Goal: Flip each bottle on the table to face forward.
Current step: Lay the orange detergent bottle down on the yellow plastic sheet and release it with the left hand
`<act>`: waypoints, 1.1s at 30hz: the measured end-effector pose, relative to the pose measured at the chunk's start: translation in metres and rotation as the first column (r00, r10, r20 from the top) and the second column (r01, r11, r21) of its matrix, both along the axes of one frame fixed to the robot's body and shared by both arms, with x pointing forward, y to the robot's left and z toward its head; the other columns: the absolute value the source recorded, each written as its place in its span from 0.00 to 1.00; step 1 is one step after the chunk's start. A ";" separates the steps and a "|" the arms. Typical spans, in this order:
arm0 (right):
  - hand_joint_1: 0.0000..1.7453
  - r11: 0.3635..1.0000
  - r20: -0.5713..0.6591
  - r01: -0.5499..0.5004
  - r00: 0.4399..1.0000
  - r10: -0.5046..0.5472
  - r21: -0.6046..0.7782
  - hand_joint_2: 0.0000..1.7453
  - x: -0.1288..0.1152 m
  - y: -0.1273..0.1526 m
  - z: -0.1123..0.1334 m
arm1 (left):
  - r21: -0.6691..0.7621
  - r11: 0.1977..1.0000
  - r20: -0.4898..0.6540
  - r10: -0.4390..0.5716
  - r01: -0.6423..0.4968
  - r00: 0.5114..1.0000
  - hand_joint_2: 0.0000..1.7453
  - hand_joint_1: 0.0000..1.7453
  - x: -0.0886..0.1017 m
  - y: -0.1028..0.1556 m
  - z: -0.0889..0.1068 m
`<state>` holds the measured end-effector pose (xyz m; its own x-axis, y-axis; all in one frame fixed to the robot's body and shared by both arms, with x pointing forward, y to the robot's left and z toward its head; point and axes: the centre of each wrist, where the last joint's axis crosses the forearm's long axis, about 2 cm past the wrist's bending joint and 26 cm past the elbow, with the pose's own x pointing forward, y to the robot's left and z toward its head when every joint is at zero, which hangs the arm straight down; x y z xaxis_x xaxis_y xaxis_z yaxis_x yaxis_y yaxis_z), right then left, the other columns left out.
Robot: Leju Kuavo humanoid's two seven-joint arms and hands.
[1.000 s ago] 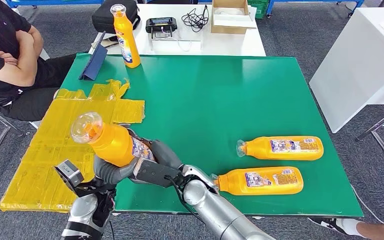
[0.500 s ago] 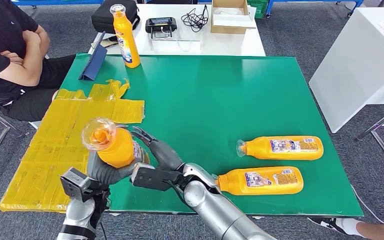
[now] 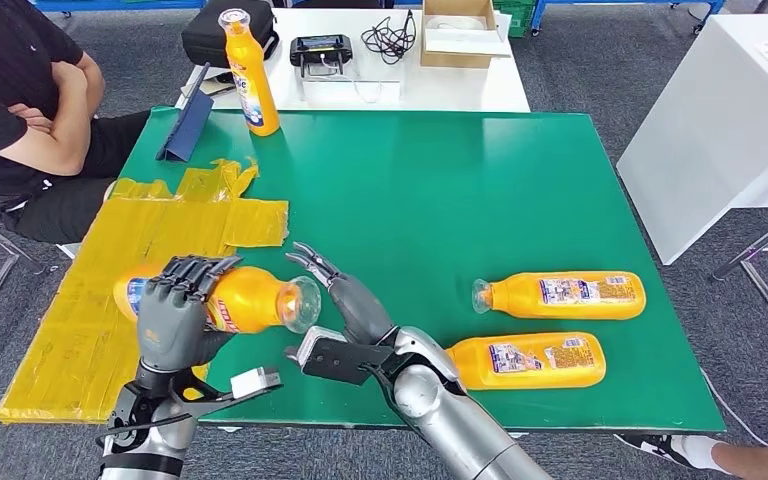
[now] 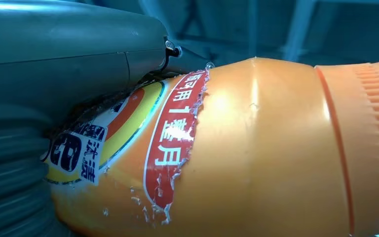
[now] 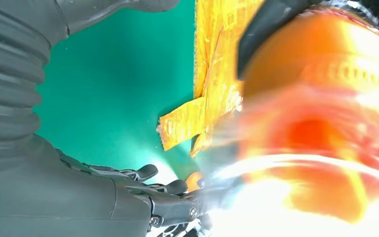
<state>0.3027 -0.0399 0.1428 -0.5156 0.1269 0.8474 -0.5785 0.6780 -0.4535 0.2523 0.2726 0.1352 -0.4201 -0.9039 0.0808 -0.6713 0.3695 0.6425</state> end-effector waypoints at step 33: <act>0.00 0.976 0.084 0.106 0.992 -0.091 -0.192 1.00 -0.005 -0.101 -0.029 | 0.201 0.925 -0.275 0.369 -0.322 0.888 1.00 1.00 -0.021 0.065 -0.054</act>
<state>0.2978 -0.1414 0.1135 -0.5526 0.3402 0.7608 -0.4730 0.6236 -0.6224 0.2314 0.3374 0.0814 -0.0554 -0.9984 0.0095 -0.5038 0.0362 0.8631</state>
